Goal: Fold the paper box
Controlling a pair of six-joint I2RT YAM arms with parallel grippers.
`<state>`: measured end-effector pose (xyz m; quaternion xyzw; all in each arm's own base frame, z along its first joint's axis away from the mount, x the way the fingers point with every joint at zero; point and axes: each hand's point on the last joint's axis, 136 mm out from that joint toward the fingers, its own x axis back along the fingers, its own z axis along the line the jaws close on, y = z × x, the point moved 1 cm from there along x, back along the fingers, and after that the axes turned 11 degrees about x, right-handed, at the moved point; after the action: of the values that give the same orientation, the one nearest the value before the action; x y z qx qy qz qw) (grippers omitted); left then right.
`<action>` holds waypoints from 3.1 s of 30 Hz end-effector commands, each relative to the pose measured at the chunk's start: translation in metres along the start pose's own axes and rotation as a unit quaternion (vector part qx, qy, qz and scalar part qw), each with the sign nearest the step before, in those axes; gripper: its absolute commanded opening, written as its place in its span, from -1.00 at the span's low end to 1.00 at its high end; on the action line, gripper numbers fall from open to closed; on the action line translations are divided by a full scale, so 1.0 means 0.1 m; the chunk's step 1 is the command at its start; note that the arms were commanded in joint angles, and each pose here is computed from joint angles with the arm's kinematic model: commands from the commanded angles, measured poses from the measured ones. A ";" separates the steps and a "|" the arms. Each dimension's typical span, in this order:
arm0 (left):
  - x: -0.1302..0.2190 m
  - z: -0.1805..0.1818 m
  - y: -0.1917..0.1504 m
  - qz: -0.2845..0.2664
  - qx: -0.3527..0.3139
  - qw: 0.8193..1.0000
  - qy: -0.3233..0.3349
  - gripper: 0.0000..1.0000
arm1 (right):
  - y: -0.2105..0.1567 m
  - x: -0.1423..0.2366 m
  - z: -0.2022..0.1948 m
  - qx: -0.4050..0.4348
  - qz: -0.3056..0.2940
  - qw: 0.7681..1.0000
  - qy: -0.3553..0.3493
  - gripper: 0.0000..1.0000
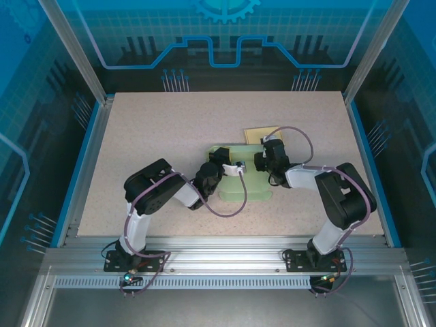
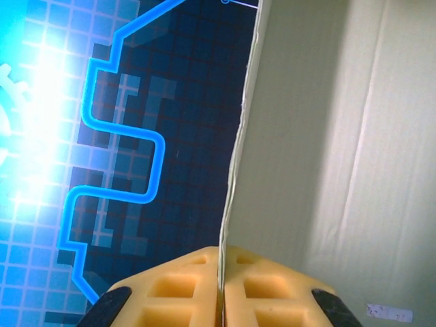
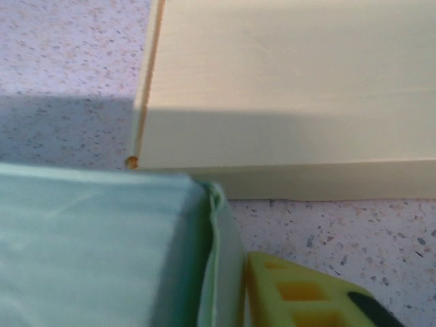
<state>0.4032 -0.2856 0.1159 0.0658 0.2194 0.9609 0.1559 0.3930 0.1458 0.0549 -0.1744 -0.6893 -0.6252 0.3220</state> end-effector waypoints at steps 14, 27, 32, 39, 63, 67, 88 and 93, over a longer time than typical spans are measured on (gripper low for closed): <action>0.67 0.97 0.54 -0.027 0.318 0.948 -0.005 0.98 | 0.00 0.29 -0.10 0.019 -0.003 0.995 -0.099 -1.00; 1.32 1.66 0.08 0.067 0.662 0.747 -0.013 0.98 | 0.31 1.21 -0.20 0.040 -0.052 0.996 -0.058 -1.00; 1.32 1.59 -0.02 0.085 0.758 0.642 -0.070 0.98 | 0.25 1.41 -0.30 0.036 -0.028 0.998 -0.049 -1.00; 1.27 1.44 0.14 0.075 0.807 0.571 -0.132 0.98 | 0.21 1.42 -0.38 0.034 -0.039 0.997 -0.059 -1.00; 0.87 1.12 0.67 -0.009 0.792 0.574 -0.208 0.98 | 0.55 1.24 -0.64 0.027 -0.123 0.990 -0.062 -1.00; 0.83 1.00 0.81 -0.021 0.776 0.584 -0.237 0.98 | 0.53 1.19 -0.61 0.026 -0.117 0.992 -0.043 -1.00; 0.31 0.59 0.90 0.015 0.763 0.606 -0.225 0.98 | 0.49 1.32 -0.61 0.017 -0.137 0.990 -0.031 -1.00; 0.24 0.49 1.10 0.001 0.758 0.603 -0.250 0.98 | 0.48 1.31 -0.59 0.017 -0.134 0.990 -0.026 -1.00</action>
<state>0.3608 -0.3340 0.1905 0.3934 0.8261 0.4002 0.0525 0.3411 0.0737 0.1732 -0.1070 -0.7281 -0.6389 0.2243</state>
